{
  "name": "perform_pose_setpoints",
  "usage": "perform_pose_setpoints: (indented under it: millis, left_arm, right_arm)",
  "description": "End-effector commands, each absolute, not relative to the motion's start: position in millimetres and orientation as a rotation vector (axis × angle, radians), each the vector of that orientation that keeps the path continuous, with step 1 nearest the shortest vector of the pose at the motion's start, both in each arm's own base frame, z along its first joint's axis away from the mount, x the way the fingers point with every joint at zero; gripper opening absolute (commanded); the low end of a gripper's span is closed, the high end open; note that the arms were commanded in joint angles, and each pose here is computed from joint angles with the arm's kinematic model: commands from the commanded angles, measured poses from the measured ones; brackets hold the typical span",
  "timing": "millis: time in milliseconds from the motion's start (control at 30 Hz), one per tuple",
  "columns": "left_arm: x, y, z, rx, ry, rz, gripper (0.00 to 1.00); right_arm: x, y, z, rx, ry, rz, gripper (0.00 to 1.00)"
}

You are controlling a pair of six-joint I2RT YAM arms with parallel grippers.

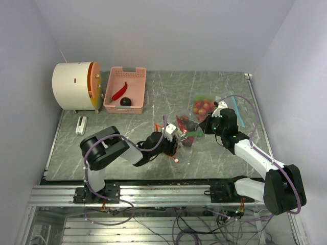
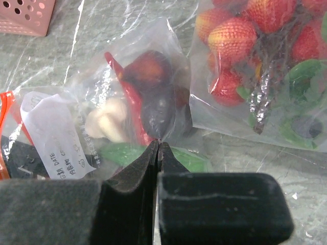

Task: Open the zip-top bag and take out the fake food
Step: Pick up the fake fruit from the zipper food storage bag.

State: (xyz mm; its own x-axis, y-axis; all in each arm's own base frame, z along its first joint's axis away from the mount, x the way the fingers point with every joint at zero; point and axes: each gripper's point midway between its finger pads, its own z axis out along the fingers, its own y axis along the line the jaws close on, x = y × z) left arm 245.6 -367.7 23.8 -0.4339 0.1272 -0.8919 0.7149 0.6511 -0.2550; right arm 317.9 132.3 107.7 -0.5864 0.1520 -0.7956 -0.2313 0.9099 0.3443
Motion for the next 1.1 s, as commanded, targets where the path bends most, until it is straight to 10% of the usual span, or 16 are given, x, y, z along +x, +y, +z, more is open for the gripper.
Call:
perform_pose_setpoints:
  millis: [0,367,567,1067]
  left_arm:
    - [255.8,-374.8,33.0,0.666,1.809,-0.762,0.62]
    - [275.4,-380.1,26.4,0.616,1.765,-0.705,0.6]
    - [277.8,-386.3,29.3,0.628,1.757,-0.708,0.08]
    - [241.9,-327.6,63.0,0.528,1.805,-0.73,0.07]
  right_arm:
    - [322.7,130.1,118.5,-0.06,2.109,0.505,0.0]
    - [322.6,131.4,117.0,-0.071,2.112,0.51,0.0]
    - [322.4,131.1,116.4,-0.073,2.114,0.508,0.0]
    - [323.8,129.6,118.7,-0.05,2.107,0.504,0.0]
